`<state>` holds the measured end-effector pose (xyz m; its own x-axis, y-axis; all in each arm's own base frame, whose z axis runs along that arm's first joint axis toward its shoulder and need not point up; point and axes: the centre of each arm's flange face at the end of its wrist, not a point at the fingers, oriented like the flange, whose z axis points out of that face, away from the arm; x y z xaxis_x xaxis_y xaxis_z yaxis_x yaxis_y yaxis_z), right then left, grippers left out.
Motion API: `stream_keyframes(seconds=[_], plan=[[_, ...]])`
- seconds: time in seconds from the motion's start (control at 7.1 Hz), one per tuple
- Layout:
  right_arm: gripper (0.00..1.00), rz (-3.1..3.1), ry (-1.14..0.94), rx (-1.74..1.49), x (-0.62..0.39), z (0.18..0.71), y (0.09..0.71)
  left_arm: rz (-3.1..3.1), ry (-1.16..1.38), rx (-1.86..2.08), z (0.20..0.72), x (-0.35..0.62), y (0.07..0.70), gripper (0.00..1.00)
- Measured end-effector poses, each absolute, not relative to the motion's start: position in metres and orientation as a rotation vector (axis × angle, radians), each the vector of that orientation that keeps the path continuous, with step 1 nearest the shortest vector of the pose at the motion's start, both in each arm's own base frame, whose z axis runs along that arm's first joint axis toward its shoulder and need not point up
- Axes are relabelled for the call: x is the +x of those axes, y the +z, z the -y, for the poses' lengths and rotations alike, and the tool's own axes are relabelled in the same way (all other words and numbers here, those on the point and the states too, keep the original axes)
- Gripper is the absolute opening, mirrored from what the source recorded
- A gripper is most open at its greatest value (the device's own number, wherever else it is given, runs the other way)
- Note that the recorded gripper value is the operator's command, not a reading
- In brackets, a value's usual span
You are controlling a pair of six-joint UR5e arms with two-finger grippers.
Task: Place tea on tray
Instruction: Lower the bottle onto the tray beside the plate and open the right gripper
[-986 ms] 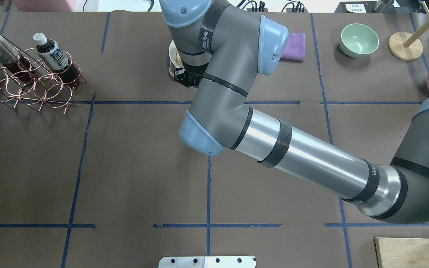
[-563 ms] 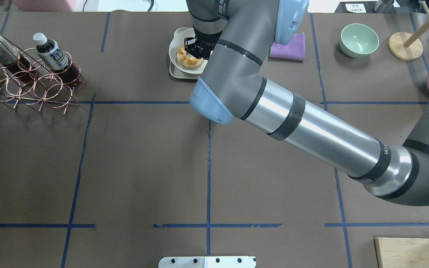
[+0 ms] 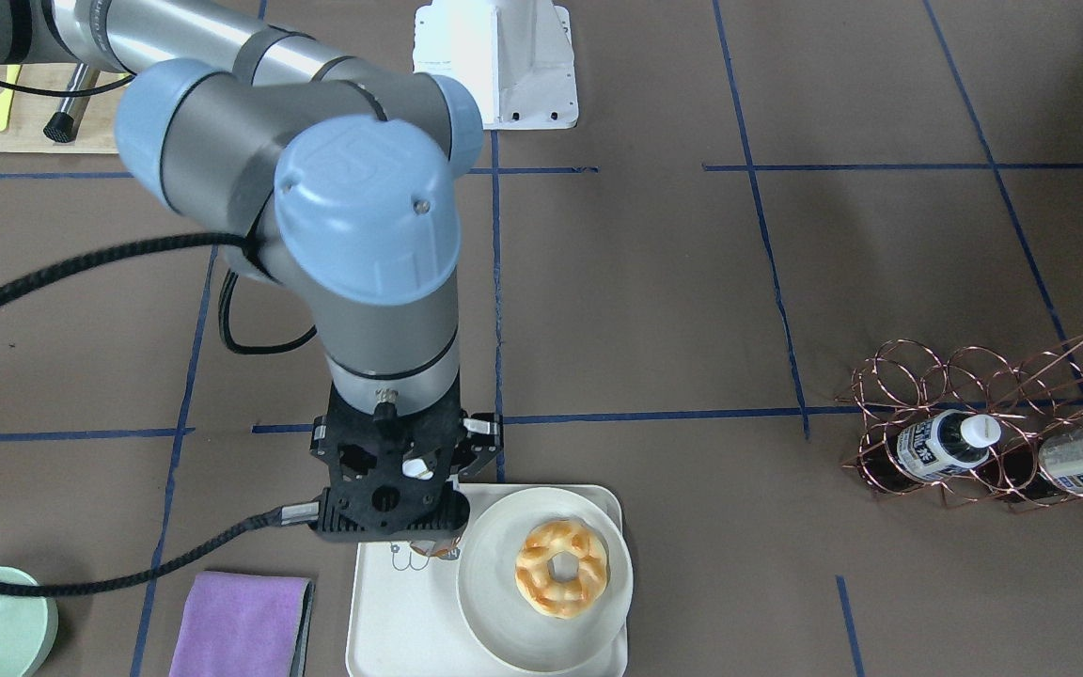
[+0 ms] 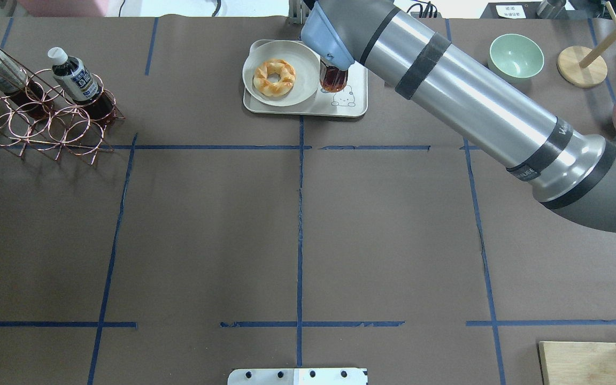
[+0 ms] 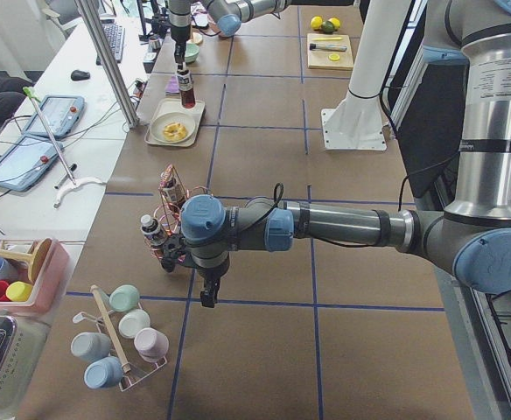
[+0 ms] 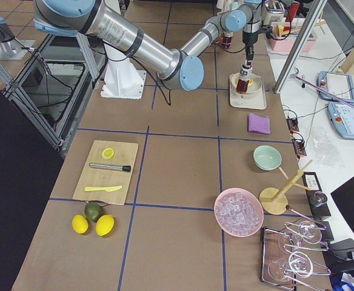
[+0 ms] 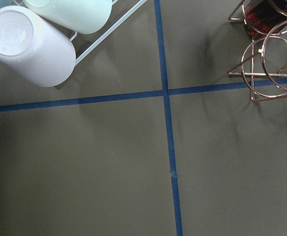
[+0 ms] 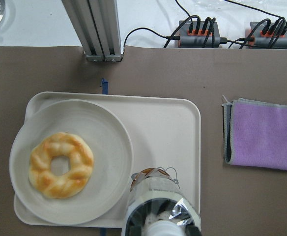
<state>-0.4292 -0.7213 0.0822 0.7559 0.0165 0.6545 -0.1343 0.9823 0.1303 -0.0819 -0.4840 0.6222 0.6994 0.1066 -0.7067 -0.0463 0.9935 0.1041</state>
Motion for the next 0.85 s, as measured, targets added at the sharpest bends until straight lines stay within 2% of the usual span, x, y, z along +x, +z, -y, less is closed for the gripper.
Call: stream_keyframes(seconds=[0.42,0.56,0.85], plan=[[0.03,0.680,0.084,0.132,-0.435,0.741,0.115,-0.791,0.092,0.095,0.488,-0.082,0.616,1.00],[0.15,0.675,0.084,0.125,-0.437,0.742,0.121,-0.790,0.095,0.102,0.489,-0.082,0.614,1.00],[0.86,0.671,0.079,0.118,-0.443,0.739,0.125,-0.789,0.098,0.113,0.491,-0.082,0.612,1.00]])
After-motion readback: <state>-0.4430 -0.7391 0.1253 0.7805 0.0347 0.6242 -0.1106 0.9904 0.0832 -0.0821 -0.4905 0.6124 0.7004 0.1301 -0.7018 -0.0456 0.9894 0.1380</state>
